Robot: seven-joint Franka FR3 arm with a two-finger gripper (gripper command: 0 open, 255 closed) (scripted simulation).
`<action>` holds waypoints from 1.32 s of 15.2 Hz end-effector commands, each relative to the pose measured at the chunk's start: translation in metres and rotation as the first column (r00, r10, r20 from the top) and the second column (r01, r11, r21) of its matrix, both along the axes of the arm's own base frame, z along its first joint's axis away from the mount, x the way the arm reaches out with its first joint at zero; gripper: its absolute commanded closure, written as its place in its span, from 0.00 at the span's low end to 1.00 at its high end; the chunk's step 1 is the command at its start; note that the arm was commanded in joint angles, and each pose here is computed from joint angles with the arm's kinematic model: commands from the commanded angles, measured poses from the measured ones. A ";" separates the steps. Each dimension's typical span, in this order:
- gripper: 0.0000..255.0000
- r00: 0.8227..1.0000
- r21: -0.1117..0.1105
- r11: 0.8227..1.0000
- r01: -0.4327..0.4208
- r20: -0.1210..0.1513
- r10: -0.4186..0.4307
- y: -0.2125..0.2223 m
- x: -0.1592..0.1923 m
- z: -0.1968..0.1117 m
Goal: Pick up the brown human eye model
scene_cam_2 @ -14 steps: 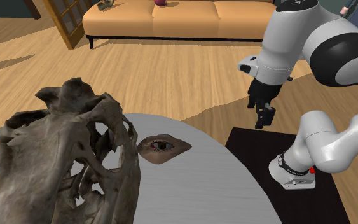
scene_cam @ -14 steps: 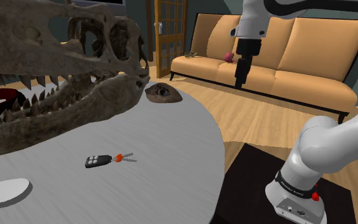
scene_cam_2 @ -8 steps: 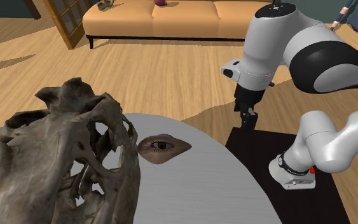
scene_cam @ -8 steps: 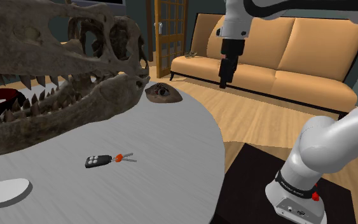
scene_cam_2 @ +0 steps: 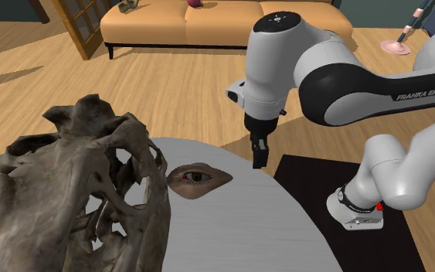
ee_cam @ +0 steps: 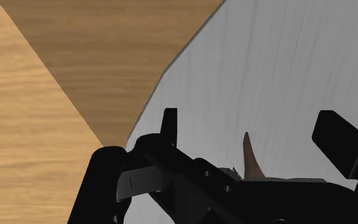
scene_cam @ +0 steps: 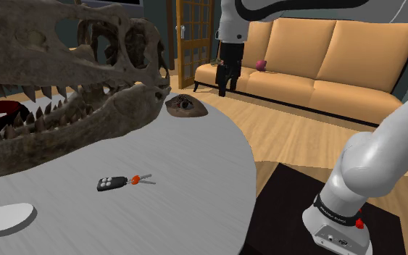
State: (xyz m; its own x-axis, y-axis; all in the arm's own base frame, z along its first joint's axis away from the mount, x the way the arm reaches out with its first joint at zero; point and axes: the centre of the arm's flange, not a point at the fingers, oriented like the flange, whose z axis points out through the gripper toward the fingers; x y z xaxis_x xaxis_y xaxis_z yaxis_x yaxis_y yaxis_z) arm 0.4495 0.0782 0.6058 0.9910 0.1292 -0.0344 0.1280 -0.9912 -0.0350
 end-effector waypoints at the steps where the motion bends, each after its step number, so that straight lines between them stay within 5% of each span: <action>1: 0.00 1.000 -0.007 1.000 0.002 0.005 -0.002 0.012 0.026 -0.001; 10: 0.00 1.000 -0.044 0.999 0.009 0.024 -0.008 0.058 0.135 -0.005; 20: 0.00 1.000 -0.045 0.999 0.009 0.024 -0.008 0.059 0.137 -0.045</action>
